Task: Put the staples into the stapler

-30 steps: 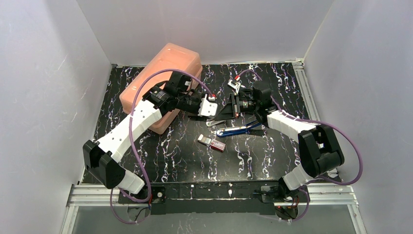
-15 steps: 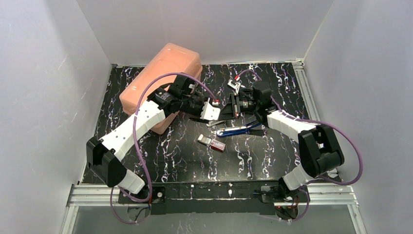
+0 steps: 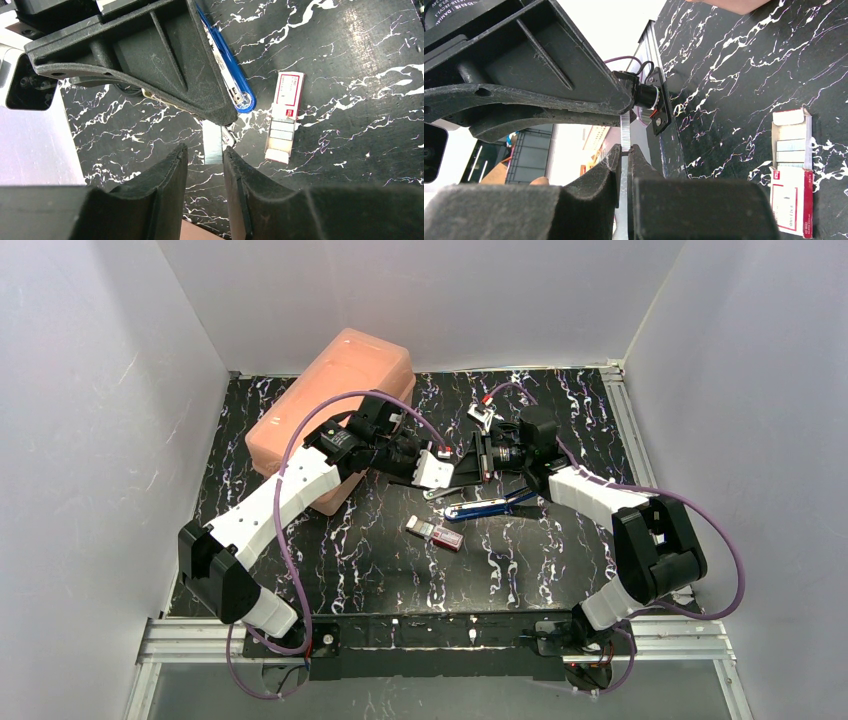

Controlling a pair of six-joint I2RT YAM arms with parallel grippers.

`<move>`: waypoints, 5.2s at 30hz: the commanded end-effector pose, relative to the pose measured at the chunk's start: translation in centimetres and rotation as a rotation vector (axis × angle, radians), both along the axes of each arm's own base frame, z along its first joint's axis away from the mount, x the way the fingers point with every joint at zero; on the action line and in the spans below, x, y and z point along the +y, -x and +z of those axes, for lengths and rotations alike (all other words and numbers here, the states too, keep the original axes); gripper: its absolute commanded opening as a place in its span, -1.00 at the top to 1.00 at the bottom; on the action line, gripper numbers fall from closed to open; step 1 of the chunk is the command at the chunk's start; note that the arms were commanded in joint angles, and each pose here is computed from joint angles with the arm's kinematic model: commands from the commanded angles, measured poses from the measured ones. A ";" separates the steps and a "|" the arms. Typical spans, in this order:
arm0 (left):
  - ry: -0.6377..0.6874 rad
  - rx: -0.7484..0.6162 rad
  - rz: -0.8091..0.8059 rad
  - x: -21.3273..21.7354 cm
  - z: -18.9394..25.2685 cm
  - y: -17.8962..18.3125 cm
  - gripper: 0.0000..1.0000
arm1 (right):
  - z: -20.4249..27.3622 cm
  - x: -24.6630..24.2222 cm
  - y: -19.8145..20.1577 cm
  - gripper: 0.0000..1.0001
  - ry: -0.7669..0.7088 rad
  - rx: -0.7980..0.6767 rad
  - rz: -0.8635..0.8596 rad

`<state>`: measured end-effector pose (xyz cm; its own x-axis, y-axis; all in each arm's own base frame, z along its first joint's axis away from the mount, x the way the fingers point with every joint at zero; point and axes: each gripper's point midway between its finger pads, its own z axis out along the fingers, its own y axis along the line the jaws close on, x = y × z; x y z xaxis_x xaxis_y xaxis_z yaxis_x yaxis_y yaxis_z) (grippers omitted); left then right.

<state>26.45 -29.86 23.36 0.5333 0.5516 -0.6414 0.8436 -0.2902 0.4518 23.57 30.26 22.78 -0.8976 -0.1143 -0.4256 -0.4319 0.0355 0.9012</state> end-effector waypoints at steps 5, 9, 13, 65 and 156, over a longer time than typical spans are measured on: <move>-0.001 -0.002 -0.024 -0.2 -0.2 0.7 0.47 | 1.4 0.0 -0.2 0.72 -0.030 -0.062 0.011; -0.006 -0.001 -0.029 -0.2 -0.4 0.8 0.49 | 1.5 -0.1 -0.3 0.72 -0.031 -0.064 0.008; -0.008 0.004 -0.032 -0.4 -0.5 0.8 0.51 | 1.5 -0.1 -0.3 0.72 -0.031 -0.064 0.005; 0.065 0.202 0.223 3.6 -2.0 1.7 0.92 | -9.8 -6.6 -15.1 -0.50 0.706 -0.473 -0.322; 0.028 0.281 0.457 5.6 -3.4 -0.7 0.95 | -9.9 -11.3 0.0 0.48 0.789 -0.551 -0.131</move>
